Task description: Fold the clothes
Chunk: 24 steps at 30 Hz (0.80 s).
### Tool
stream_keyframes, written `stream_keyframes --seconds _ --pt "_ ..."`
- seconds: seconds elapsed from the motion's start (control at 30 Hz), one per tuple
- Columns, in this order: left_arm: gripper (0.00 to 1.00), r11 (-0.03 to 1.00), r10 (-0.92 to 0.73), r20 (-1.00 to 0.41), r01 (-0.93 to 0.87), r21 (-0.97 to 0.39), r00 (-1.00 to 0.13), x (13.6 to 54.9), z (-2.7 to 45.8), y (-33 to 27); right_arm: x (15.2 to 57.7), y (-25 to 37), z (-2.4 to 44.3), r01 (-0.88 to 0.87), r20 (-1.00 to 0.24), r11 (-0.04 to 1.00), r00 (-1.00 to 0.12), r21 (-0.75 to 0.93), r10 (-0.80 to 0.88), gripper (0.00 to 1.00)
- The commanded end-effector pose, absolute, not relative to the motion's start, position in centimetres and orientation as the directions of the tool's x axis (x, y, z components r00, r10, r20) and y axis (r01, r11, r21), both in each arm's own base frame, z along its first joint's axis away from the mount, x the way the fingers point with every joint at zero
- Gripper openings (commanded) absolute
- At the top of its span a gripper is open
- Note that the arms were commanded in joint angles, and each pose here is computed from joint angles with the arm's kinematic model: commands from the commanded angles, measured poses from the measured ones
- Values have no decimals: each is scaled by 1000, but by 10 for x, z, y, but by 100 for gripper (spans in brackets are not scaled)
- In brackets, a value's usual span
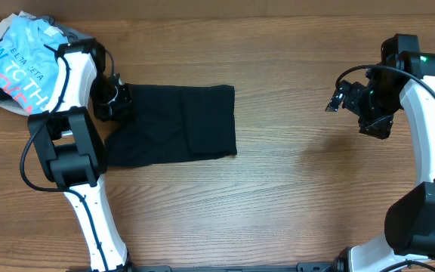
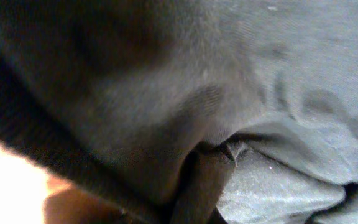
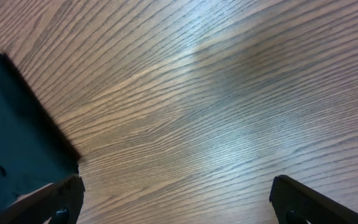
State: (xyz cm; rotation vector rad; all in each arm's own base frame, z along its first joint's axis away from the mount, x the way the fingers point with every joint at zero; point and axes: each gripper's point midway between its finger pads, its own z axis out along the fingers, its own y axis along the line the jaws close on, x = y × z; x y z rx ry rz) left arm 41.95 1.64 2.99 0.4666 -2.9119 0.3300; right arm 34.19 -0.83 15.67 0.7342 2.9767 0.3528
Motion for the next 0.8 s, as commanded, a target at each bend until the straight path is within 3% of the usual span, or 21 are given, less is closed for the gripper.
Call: stream_keyframes --seconds 0.0,0.27,0.67,0.77 --pt "4 948 -245 57 -252 -193 -968 436 89 -7 345 -6 159 441 -12 865 -890 240 456 100" --pt "4 952 -183 35 -186 -241 -983 418 133 -82 354 1 150 413 -39 876 -900 249 435 100" --pt "4 963 -30 20 -34 -267 -999 393 139 -184 350 34 78 379 12 829 -912 412 411 100" --pt "11 960 -2 -10 1 -280 -1000 393 139 -205 345 41 63 374 25 816 -914 442 405 100"
